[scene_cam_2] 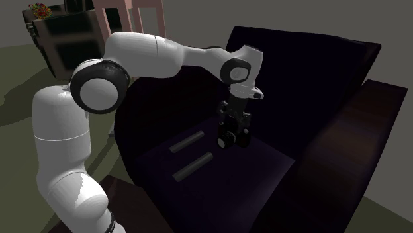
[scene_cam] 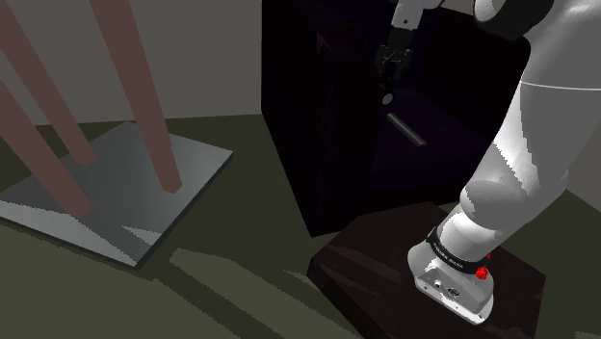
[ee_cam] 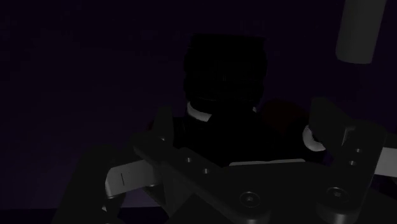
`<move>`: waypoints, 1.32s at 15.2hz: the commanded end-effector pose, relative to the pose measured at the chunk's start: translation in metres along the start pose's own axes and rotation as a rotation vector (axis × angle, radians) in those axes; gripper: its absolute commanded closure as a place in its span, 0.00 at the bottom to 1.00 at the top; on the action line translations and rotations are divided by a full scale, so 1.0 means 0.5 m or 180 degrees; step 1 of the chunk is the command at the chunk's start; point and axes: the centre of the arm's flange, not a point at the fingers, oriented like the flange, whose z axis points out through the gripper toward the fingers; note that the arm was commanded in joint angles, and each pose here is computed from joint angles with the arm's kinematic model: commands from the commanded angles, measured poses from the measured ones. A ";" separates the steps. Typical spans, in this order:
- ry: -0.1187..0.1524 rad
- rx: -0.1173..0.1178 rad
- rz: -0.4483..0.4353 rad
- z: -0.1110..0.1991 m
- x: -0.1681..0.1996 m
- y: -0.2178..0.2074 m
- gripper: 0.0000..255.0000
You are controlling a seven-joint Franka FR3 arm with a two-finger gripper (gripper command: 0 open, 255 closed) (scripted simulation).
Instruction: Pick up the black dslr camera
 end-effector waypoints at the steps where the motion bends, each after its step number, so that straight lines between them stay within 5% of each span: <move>1: 0.0001 0.0000 0.0001 0.019 0.003 0.002 0.00; 4: 0.0001 0.0000 0.0001 0.036 0.006 0.004 0.00; 5: 0.0001 0.0000 0.0001 0.035 0.006 0.003 1.00; 14: 0.0001 0.0000 0.0001 0.036 0.006 0.004 1.00; 20: 0.0001 0.0000 0.0001 -0.026 -0.004 -0.003 1.00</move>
